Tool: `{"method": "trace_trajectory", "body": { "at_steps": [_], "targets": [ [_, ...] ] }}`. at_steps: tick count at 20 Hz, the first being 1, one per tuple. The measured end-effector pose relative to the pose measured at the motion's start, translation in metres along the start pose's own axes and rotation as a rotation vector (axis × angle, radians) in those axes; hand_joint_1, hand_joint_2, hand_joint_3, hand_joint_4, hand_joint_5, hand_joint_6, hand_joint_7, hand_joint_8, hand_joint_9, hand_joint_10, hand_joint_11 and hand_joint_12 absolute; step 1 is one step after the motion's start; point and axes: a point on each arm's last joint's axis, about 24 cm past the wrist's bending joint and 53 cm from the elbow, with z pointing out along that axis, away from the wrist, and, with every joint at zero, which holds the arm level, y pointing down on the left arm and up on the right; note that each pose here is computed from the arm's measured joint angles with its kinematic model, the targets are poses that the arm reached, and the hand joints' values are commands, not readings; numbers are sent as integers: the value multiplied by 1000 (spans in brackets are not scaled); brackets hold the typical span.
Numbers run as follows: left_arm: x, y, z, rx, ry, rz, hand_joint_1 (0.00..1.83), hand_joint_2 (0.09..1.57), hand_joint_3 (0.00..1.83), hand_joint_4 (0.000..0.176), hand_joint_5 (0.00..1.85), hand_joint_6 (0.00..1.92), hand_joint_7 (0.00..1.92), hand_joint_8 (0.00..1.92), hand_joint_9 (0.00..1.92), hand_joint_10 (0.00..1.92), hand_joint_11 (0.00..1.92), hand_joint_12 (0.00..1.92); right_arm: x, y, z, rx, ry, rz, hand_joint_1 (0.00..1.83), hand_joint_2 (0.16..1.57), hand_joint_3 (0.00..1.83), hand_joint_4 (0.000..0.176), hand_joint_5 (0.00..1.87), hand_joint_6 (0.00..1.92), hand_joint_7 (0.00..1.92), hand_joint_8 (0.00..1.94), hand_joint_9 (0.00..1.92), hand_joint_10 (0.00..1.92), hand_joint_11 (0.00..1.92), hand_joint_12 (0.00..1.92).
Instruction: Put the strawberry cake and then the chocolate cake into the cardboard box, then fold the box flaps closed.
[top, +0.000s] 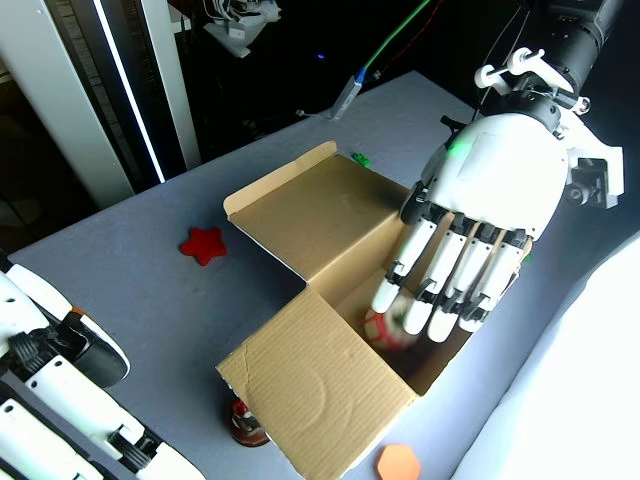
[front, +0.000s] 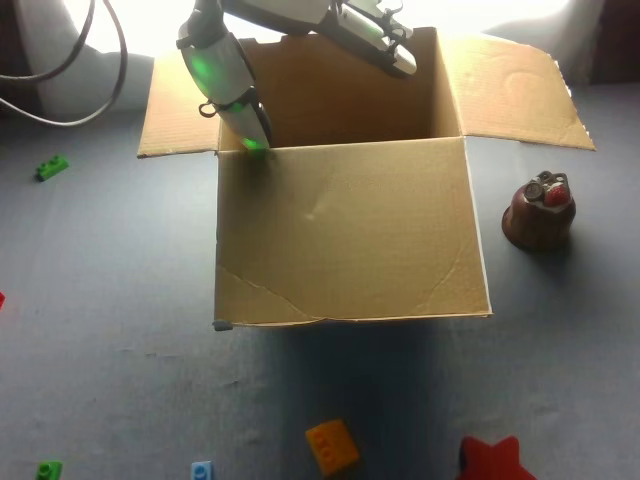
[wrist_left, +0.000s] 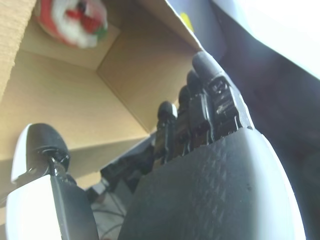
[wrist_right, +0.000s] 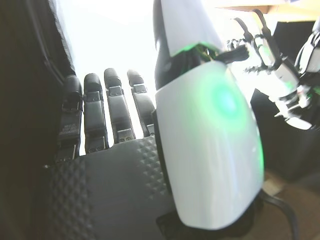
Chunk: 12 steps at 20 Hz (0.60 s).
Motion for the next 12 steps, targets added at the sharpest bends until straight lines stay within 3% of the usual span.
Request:
{"method": "trace_trajectory", "body": {
  "at_steps": [3, 6, 9, 11, 12],
  "targets": [
    [-8, 5, -6, -16, -9, 18, 588, 933, 10, 91, 140, 11, 89, 8, 184, 36, 0, 1070, 21, -23, 11, 72, 104, 142, 1044, 1010, 0, 5, 107, 5, 130, 1, 103, 0, 0, 306],
    [-20, 10, -13, -30, -33, 22, 398, 998, 27, 85, 157, 11, 137, 12, 203, 34, 0, 1107, 37, -37, 22, 107, 158, 184, 1017, 1014, 1, 20, 97, 0, 116, 0, 110, 2, 0, 354],
    [-30, 20, -24, -60, -52, 33, 262, 1066, 31, 65, 149, 4, 138, 3, 192, 19, 0, 986, 68, -47, 28, 130, 258, 172, 972, 1021, 3, 18, 92, 1, 120, 6, 114, 3, 0, 389],
    [-33, 24, -33, -72, -60, 35, 59, 1126, 29, 54, 132, 0, 125, 0, 162, 3, 0, 826, 81, -47, 35, 127, 285, 170, 875, 1034, 6, 12, 98, 5, 143, 7, 129, 8, 0, 472],
    [-31, 27, -39, -80, -60, 35, 11, 1136, 21, 54, 131, 0, 114, 2, 158, 1, 0, 760, 86, -48, 38, 130, 288, 164, 808, 1052, 9, 14, 76, 1, 119, 1, 113, 2, 0, 414]
  ]
}}
